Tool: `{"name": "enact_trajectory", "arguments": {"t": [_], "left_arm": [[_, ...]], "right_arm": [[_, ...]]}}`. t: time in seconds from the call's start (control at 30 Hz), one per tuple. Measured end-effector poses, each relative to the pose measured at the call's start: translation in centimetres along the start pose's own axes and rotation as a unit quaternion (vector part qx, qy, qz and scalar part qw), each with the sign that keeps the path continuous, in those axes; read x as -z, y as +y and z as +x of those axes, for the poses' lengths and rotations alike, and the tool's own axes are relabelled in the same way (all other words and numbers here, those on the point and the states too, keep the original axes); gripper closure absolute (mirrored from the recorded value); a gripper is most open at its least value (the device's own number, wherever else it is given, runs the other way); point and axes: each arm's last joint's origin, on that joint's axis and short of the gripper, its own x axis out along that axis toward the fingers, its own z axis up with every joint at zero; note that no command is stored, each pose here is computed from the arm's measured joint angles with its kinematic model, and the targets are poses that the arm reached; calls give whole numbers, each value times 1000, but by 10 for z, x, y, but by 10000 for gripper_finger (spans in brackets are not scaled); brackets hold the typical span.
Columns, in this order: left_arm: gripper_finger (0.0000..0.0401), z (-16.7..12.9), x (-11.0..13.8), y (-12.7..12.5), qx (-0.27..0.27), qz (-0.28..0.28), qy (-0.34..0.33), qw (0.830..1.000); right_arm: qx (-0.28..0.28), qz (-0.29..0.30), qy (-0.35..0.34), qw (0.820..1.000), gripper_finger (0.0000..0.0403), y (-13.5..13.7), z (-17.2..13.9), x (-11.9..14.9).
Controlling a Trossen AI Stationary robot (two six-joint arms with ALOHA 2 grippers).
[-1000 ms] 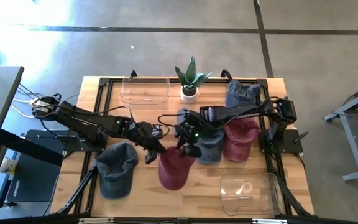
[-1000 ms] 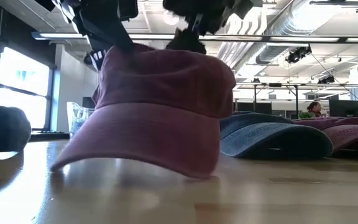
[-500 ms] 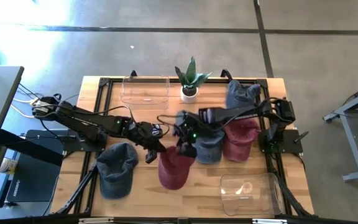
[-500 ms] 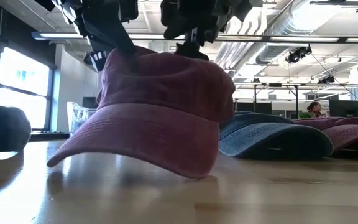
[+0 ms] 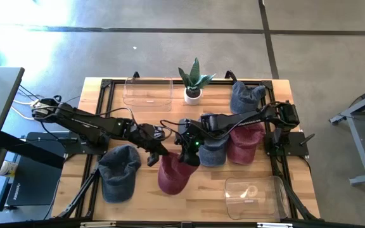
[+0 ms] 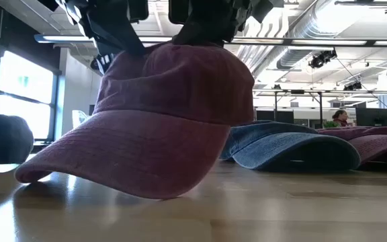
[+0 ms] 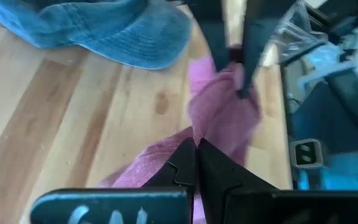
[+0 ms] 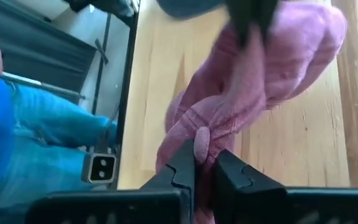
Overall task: Pick & Place hat
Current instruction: Put the left red cap into the top transparent bin
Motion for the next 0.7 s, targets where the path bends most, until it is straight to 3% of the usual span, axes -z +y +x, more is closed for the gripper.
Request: {"name": "enact_trajectory", "arguments": {"t": [0.13, 0.3, 0.4, 0.53, 0.7], "left_arm": [[353, -14, -4, 8, 22, -13, 17, 1000], [272, -54, -3, 21, 39, -47, 50, 997], [242, -85, 5, 25, 4, -66, 51, 997], [232, -127, 20, 26, -70, -97, -5, 993], [232, -168, 29, 20, -79, -122, -120, 982]], "right_arm": [[-16, 45, -42, 998, 367, 5, -10, -10], [-47, 61, -115, 990, 389, 11, -28, -27], [-81, 81, -181, 977, 380, 13, -42, -43], [-77, 81, -281, 953, 389, 12, -69, -69], [-6, 71, -402, 913, 389, 4, -114, -100]]}}
